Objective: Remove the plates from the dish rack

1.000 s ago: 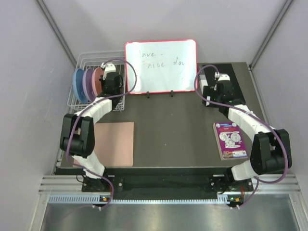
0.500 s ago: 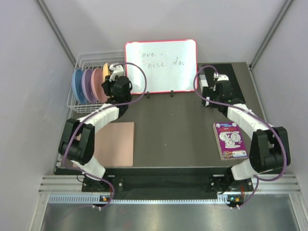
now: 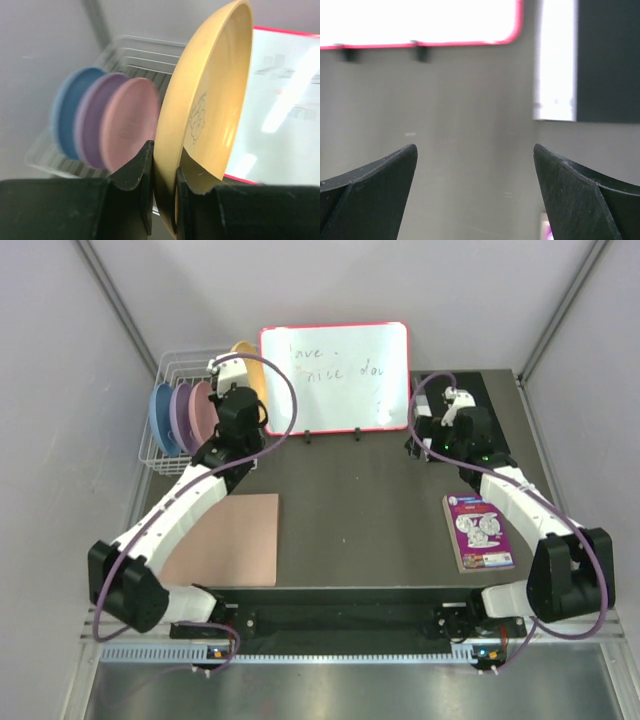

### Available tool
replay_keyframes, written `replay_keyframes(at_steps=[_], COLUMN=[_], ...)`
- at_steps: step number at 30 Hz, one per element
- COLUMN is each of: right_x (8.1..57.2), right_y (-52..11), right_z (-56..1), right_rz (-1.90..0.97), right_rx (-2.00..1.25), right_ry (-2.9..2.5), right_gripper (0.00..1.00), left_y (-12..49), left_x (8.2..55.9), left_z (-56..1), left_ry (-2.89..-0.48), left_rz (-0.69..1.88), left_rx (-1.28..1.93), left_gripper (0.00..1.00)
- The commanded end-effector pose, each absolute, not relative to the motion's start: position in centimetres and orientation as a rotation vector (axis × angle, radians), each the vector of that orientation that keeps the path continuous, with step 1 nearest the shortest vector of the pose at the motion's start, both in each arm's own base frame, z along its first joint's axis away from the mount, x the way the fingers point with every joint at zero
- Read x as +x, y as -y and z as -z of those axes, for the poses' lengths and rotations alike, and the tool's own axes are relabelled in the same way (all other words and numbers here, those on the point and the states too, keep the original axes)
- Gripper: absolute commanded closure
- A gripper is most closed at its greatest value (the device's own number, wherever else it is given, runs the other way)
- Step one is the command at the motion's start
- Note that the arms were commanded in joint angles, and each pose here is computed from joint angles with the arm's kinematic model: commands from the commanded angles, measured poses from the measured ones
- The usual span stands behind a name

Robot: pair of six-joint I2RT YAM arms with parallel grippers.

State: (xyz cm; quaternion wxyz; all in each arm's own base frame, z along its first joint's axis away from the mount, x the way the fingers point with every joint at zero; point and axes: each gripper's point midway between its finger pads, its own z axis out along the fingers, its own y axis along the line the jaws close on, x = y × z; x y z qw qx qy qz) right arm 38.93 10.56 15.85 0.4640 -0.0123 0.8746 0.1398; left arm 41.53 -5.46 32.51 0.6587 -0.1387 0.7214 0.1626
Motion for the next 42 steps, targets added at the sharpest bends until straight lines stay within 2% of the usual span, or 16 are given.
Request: replay_keyframes(at_steps=[1, 10, 15, 23, 26, 29, 30, 31, 32, 34, 42], right_x=[37.6, 35.8, 35.9, 37.2, 37.3, 37.1, 37.1, 36.8, 36.7, 36.5, 35.1], right_y=[-17.1, -24.6, -26.3, -27.5, -28.0, -28.4, -28.4, -28.7, -28.7, -28.6, -28.1], right_z=[-21.2, -22.4, -21.4, -18.1, -17.0, -16.8, -17.1, -17.4, -17.4, -17.9, -18.7], right_rz=[-0.731, -0.931, -0.947, -0.951, -0.963, -0.998, -1.005, -1.022, -1.03, -1.038, -1.081], right_rx=[-0.149, -0.254, -0.279, -0.273, -0.284, -0.31, -0.321, -0.341, -0.345, -0.353, -0.353], right_ry=[-1.956, -1.878, -1.898, -1.975, -1.995, -1.965, -1.94, -1.922, -1.917, -1.893, -1.863], right_gripper=[0.0, 0.0, 0.0, 0.03, 0.12, 0.29, 0.46, 0.54, 0.78, 0.98, 1.0], left_y=[11.8, 17.5, 19.4, 21.7, 22.1, 22.3, 22.3, 22.3, 22.3, 22.2, 22.7], left_x=[39.0, 36.2, 34.7, 33.4, 33.0, 32.8, 32.7, 32.6, 32.6, 32.4, 32.3], left_z=[-31.1, -27.5, -25.6, -26.1, -26.2, -26.0, -26.0, -25.6, -25.4, -25.0, -24.4], left_ry=[-1.73, -1.845, -1.868, -1.84, -1.813, -1.804, -1.803, -1.81, -1.812, -1.803, -1.798], left_rz=[0.196, 0.533, 0.638, 0.722, 0.768, 0.793, 0.795, 0.796, 0.794, 0.802, 0.827], left_rx=[-0.317, -0.247, -0.251, -0.207, -0.198, -0.191, -0.188, -0.186, -0.182, -0.187, -0.171], left_gripper=[1.0, 1.0, 1.0, 1.0, 1.0, 1.0, 1.0, 1.0, 1.0, 1.0, 1.0])
